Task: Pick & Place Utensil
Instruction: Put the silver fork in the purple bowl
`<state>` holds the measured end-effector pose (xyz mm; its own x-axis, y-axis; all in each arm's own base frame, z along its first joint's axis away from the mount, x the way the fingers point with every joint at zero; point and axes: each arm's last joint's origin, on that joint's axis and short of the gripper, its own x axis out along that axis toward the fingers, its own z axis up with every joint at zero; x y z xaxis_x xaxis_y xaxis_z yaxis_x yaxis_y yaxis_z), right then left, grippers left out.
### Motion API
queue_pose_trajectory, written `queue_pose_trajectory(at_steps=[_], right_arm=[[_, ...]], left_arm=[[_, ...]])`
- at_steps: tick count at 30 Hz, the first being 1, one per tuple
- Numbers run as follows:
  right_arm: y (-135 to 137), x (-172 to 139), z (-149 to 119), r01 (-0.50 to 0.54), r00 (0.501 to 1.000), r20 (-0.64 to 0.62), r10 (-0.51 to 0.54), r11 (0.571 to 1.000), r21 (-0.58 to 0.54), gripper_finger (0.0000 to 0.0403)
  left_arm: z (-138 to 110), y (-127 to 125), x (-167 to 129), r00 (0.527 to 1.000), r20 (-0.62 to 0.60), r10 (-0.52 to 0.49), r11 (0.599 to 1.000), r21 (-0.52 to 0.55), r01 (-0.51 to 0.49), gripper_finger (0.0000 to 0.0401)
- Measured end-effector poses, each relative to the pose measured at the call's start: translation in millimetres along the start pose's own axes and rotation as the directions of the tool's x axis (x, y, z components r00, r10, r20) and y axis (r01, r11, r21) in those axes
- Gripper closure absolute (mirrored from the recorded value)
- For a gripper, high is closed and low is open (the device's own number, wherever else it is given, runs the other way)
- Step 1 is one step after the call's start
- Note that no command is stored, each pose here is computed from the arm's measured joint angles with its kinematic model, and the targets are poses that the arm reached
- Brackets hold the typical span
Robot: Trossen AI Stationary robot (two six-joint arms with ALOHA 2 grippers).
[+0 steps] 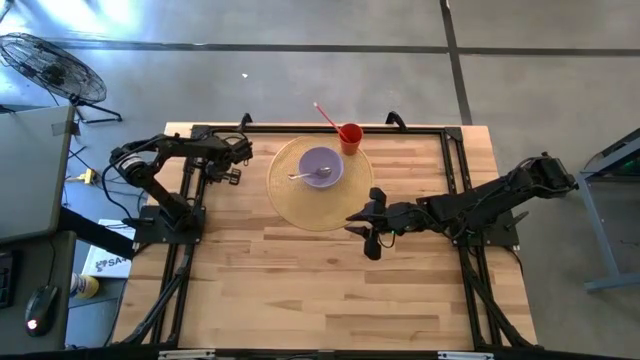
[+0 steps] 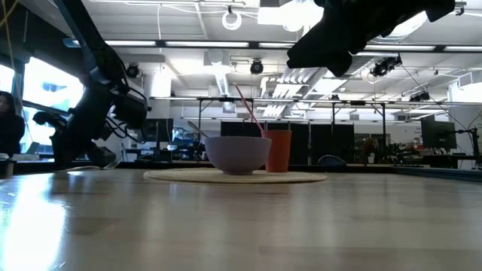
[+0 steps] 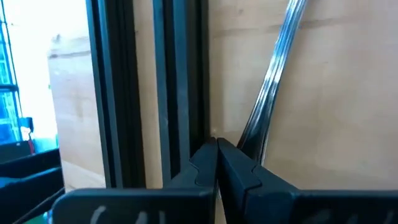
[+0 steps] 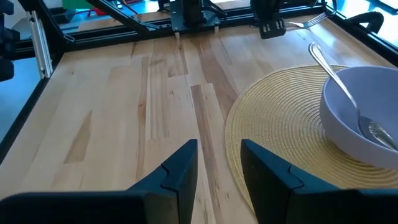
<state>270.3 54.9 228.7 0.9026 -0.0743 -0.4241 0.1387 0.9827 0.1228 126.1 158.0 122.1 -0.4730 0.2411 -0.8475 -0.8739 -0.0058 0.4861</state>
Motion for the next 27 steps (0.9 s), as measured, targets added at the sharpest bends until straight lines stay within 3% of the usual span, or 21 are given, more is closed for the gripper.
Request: queue_pose_trajectory(at_steps=[13, 18, 27], right_arm=[[0, 0, 0, -0.003, 1.0, -0.002, 0.003, 1.0, 0.0, 0.0286], [0, 0, 0, -0.003, 1.0, -0.002, 0.003, 1.0, 0.0, 0.0286], [0, 0, -1, -0.004, 1.0, -0.006, 0.004, 1.0, -0.002, 0.0286]], left_arm=[[-14, -19, -20, 0.991, -0.022, -0.13, 0.985, 0.11, 0.132, 0.04], [-10, -21, -32, 0.972, 0.001, -0.237, 0.967, 0.096, 0.236, 0.0401], [-4, -20, -34, 0.961, 0.058, -0.27, 0.961, 0.081, 0.265, 0.04]])
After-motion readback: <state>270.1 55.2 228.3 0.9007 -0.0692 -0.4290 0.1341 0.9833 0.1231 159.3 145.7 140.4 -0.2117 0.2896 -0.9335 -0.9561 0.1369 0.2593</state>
